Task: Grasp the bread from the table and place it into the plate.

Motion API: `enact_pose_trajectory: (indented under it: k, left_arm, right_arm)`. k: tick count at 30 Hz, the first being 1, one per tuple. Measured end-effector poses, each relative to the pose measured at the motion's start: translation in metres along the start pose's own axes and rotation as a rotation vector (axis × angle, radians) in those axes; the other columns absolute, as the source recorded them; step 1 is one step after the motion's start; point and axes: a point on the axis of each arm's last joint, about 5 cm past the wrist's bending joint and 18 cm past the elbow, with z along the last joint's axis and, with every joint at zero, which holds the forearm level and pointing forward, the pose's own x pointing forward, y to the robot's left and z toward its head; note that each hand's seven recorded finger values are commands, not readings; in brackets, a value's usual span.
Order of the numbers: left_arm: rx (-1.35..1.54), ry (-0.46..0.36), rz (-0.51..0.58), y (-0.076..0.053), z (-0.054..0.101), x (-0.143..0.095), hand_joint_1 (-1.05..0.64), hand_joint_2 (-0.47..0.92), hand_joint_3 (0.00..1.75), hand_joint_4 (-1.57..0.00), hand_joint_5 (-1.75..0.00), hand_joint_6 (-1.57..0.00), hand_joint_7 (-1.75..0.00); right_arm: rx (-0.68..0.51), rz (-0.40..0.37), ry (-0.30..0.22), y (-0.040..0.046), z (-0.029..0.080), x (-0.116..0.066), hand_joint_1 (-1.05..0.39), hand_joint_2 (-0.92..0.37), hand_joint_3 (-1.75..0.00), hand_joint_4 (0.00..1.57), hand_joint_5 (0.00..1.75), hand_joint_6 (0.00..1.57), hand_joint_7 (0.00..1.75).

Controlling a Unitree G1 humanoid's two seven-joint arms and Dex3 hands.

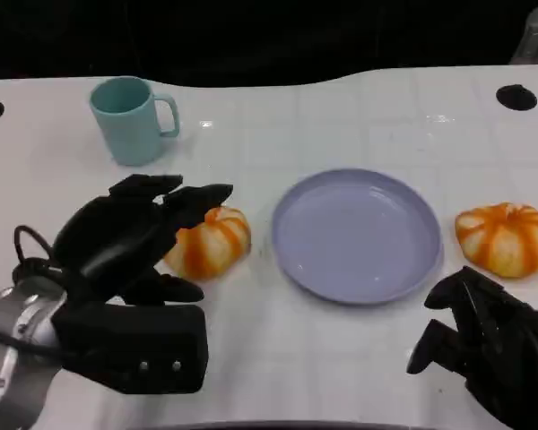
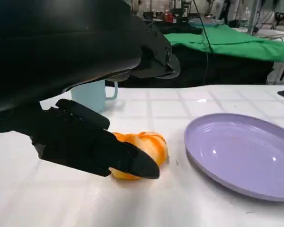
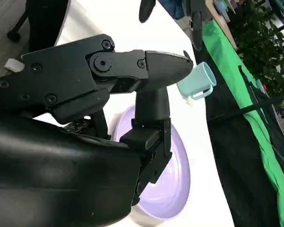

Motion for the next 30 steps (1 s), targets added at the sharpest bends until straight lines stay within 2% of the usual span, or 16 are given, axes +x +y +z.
enact_pose_trajectory:
  k: [4,8,13,18,24,30]
  left_arm:
    - [0.059,0.039,-0.07,-0.008,-0.003,0.01,-0.39,0.76,0.0,0.0,-0.16,-0.17,0.0]
    - [0.089,0.087,-0.144,-0.02,-0.007,0.025,-0.38,0.78,0.01,0.0,-0.05,-0.15,0.0]
    - [0.111,0.129,-0.221,-0.034,-0.01,0.041,-0.37,0.78,0.0,-0.03,-0.06,-0.16,-0.01]
    - [0.127,0.147,-0.243,-0.041,-0.01,0.055,-0.36,0.79,0.0,-0.03,-0.07,-0.16,0.0]
    - [0.161,0.183,-0.248,-0.048,-0.011,0.071,-0.44,0.81,0.01,-0.03,-0.08,-0.15,0.0]
    - [0.16,0.212,-0.242,-0.052,-0.008,0.086,-0.42,0.8,0.0,-0.05,-0.1,-0.17,-0.01]
  right_arm:
    - [0.0,0.0,0.0,0.0001,0.0,0.0,-0.46,-0.92,-0.36,0.68,1.75,0.53,1.62]
    - [-0.001,-0.001,0.001,0.0002,0.0,-0.001,-0.47,-0.92,-0.36,0.67,1.75,0.53,1.62]
    - [-0.001,-0.002,0.001,-0.0001,-0.001,-0.002,-0.47,-0.92,-0.36,0.67,1.75,0.52,1.62]
    - [-0.005,0.001,-0.004,0.0005,0.0,-0.003,-0.47,-0.92,-0.36,0.67,1.75,0.52,1.62]
    - [-0.006,0.007,-0.002,-0.0002,0.0,-0.005,-0.47,-0.92,-0.36,0.67,1.75,0.52,1.62]
    - [-0.006,0.009,0.002,-0.001,-0.001,-0.007,-0.47,-0.92,-0.38,0.67,1.75,0.51,1.63]
